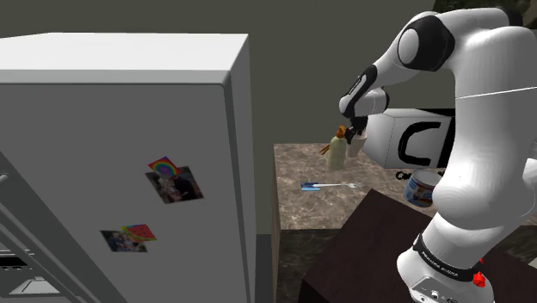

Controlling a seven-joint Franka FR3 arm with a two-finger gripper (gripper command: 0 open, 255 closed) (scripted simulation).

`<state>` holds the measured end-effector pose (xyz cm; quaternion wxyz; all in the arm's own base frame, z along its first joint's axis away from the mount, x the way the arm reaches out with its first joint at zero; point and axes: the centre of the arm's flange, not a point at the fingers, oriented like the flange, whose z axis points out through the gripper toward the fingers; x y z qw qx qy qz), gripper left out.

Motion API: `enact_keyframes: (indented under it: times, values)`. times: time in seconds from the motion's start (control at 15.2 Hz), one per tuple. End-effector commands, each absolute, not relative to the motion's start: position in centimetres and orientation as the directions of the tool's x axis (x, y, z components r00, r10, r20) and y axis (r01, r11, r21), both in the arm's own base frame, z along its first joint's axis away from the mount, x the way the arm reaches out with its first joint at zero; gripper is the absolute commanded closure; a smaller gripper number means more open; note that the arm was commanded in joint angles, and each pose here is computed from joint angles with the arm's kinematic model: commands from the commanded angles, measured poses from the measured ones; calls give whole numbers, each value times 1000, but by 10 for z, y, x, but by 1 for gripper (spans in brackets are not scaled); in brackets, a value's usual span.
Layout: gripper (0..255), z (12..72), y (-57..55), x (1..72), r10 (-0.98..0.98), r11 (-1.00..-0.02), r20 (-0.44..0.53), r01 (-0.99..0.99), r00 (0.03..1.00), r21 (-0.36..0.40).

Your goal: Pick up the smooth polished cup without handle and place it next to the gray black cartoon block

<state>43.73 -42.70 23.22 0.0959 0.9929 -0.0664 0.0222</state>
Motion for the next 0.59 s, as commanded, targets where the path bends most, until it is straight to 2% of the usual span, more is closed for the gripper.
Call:
enact_keyframes:
  times: [0.0, 0.53]
  values:
    - [0, 255, -423, 437, -127, -973, 57, -136, 990, 187]
    - [0, 265, -421, 437, -127, -973, 57, -136, 990, 187]
